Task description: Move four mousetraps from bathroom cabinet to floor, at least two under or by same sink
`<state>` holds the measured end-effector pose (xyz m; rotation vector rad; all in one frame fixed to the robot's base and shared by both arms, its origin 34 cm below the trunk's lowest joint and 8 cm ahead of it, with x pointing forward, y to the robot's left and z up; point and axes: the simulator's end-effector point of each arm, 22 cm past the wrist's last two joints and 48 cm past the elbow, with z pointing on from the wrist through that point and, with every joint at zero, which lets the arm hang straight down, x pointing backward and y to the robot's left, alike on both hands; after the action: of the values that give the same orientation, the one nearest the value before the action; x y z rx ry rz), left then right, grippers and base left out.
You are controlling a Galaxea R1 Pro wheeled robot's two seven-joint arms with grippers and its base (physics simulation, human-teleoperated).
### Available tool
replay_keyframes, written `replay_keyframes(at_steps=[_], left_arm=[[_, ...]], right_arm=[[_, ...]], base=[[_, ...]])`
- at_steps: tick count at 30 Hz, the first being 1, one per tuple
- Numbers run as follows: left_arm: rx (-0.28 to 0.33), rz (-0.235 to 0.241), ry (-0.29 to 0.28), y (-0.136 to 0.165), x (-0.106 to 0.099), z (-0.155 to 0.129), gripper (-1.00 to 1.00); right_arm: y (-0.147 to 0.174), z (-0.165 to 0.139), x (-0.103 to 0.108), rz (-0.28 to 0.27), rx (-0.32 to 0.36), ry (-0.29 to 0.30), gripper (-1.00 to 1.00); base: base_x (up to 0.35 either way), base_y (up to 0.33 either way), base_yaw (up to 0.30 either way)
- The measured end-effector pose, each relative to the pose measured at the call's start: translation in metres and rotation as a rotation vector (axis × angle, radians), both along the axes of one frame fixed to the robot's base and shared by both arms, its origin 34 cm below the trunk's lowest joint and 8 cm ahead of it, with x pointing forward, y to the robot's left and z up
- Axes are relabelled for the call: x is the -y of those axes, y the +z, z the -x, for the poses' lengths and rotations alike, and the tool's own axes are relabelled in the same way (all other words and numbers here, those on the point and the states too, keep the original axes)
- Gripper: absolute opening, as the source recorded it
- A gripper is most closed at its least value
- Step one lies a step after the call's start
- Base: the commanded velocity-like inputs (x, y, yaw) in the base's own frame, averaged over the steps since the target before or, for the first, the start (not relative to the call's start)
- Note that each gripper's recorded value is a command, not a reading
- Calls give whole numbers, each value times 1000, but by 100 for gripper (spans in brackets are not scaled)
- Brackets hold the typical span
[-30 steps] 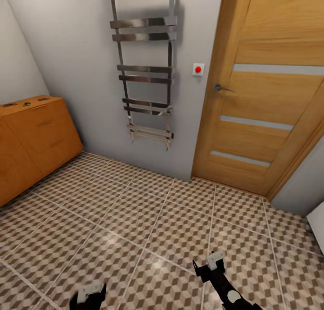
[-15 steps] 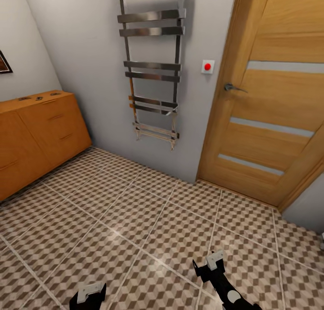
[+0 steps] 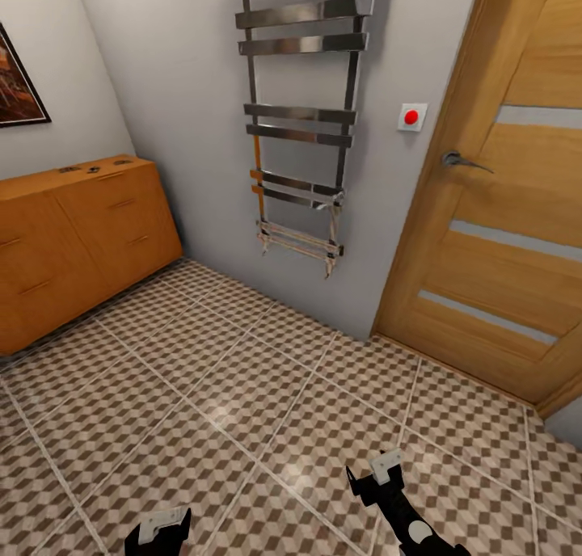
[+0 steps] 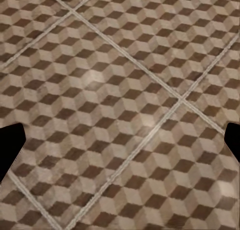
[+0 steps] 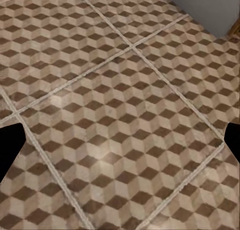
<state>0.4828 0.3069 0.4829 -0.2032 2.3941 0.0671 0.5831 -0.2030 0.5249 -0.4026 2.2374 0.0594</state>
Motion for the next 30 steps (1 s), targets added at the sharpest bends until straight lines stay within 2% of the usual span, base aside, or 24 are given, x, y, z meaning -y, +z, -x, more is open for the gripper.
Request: replay_keyframes(at_steps=[30], left_arm=[[-5,0,0,-2,0,2,100]], right_arm=[[-2,1,0,-1,-5,-1,100]], base=[[216,-6,254]])
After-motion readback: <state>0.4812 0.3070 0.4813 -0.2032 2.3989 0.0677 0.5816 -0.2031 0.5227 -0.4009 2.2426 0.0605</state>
